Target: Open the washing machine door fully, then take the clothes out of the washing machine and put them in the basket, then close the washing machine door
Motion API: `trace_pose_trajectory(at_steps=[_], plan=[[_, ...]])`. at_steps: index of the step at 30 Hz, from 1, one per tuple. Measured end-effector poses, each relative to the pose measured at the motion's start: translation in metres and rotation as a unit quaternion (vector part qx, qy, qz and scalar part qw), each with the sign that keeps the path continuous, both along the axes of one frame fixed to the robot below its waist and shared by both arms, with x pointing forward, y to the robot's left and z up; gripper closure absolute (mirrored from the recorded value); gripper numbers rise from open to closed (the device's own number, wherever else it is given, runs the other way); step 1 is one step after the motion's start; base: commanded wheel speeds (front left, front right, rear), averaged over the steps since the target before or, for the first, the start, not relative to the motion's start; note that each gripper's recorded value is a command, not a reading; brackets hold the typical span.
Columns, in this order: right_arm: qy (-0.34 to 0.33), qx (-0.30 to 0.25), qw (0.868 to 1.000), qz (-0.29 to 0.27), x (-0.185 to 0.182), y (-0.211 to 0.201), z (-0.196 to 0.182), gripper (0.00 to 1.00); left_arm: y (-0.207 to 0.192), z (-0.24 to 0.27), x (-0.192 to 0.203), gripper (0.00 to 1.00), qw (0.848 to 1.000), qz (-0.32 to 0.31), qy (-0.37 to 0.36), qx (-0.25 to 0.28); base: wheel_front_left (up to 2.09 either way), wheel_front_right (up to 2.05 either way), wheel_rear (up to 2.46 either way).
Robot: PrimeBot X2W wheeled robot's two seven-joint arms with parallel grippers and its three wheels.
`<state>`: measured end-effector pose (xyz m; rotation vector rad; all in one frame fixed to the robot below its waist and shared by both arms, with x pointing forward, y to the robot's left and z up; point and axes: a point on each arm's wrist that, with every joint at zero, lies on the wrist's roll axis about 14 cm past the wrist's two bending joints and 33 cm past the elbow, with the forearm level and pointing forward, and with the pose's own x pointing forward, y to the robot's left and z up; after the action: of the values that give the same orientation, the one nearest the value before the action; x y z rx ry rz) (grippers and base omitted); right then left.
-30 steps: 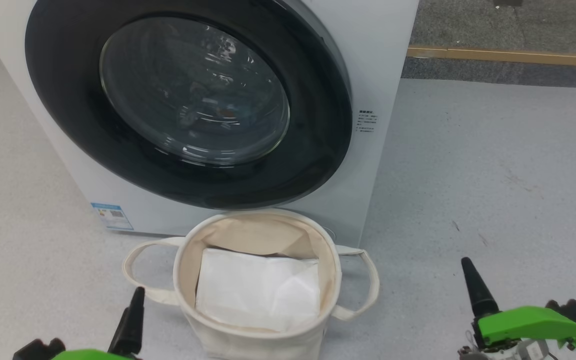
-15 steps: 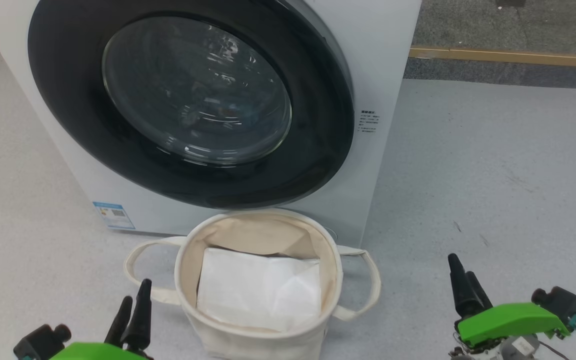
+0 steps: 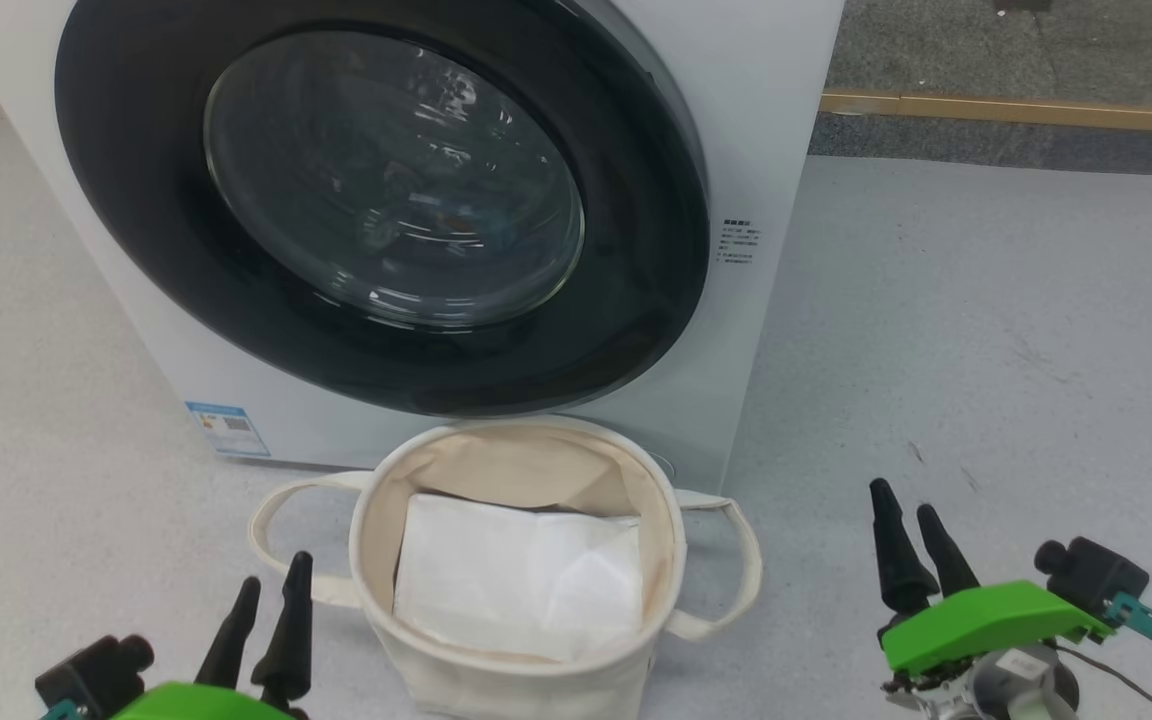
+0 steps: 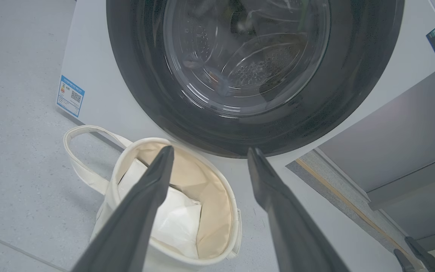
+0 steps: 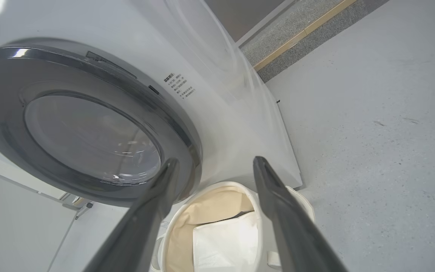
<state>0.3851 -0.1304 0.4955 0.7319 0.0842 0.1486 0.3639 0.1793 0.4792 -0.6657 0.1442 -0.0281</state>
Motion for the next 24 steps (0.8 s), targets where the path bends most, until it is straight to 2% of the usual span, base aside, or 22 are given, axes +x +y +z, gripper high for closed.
trace_pose_trajectory(at_steps=[10,24], plan=[[-0.022,-0.054,0.998,0.019,0.002,0.011,0.006,0.00,-0.003,0.006,0.000,0.00,0.998,-0.013,-0.019,0.057,0.00,0.00,0.00],[-0.065,-0.133,0.988,0.049,0.007,0.030,0.020,0.00,-0.004,0.015,-0.001,0.00,0.987,-0.027,-0.049,0.149,0.00,0.00,0.00]])
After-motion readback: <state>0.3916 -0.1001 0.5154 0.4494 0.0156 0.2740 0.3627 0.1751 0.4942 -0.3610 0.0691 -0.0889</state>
